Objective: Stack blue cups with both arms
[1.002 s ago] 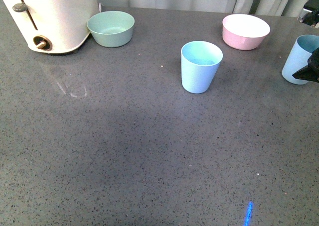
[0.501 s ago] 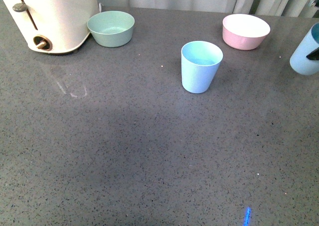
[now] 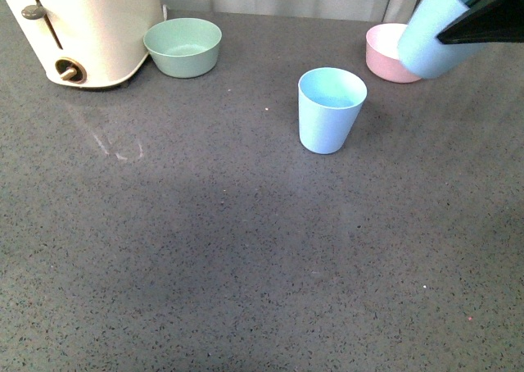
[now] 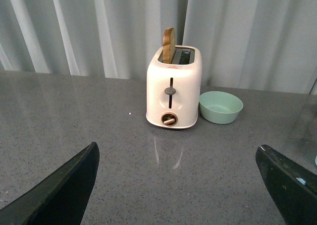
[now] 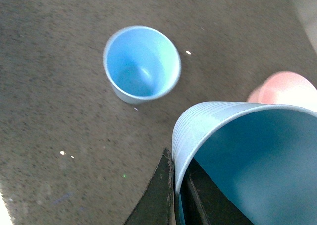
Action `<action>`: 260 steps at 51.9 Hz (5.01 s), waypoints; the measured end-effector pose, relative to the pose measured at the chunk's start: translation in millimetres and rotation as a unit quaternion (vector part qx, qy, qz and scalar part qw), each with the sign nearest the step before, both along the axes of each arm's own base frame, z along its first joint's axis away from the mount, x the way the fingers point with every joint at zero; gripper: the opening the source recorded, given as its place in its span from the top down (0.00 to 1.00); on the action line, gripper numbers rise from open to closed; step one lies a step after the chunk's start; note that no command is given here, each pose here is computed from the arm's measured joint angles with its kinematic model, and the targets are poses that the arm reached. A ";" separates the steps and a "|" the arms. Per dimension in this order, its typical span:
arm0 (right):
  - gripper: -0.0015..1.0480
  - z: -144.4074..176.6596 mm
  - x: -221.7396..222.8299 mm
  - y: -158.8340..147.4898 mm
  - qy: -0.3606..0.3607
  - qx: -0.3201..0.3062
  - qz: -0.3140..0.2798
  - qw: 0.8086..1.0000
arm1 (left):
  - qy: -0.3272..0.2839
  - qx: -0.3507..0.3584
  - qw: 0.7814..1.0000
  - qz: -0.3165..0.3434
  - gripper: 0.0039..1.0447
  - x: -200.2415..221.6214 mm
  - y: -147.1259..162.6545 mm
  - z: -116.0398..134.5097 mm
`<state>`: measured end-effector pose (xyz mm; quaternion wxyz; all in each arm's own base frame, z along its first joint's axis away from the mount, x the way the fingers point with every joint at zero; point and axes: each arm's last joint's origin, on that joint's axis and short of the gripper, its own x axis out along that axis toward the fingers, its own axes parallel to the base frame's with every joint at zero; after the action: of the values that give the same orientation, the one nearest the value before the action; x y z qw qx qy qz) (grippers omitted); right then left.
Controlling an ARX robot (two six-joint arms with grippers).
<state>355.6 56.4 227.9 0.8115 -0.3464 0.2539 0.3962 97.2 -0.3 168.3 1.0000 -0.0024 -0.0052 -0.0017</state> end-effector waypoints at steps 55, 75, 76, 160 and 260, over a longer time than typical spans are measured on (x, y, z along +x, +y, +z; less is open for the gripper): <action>0.98 -29.5 20.4 82.3 0.032 -0.041 0.064 0.997 | 0.000 0.000 1.000 0.000 0.08 0.0 0.0 0.0; 0.98 -32.9 22.4 83.8 0.033 -0.045 0.062 0.997 | 0.000 0.000 1.000 0.000 0.08 0.0 0.0 0.0; 0.98 -33.4 22.5 84.0 0.033 -0.045 0.062 0.996 | 0.000 0.000 1.000 0.000 0.08 0.0 0.0 0.0; 0.95 -27.0 -165.1 -47.7 -0.249 0.338 -0.394 0.818 | 0.000 0.000 1.000 0.000 0.08 0.0 0.0 0.0; 0.98 -53.8 -246.9 -56.3 -0.265 0.347 -0.390 0.811 | 0.000 0.000 1.000 0.000 0.08 0.0 0.0 0.0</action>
<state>108.7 0.2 174.1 0.9999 -0.0052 -0.0117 0.0007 97.2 -0.3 168.3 1.0000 -0.0022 -0.0051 -0.0017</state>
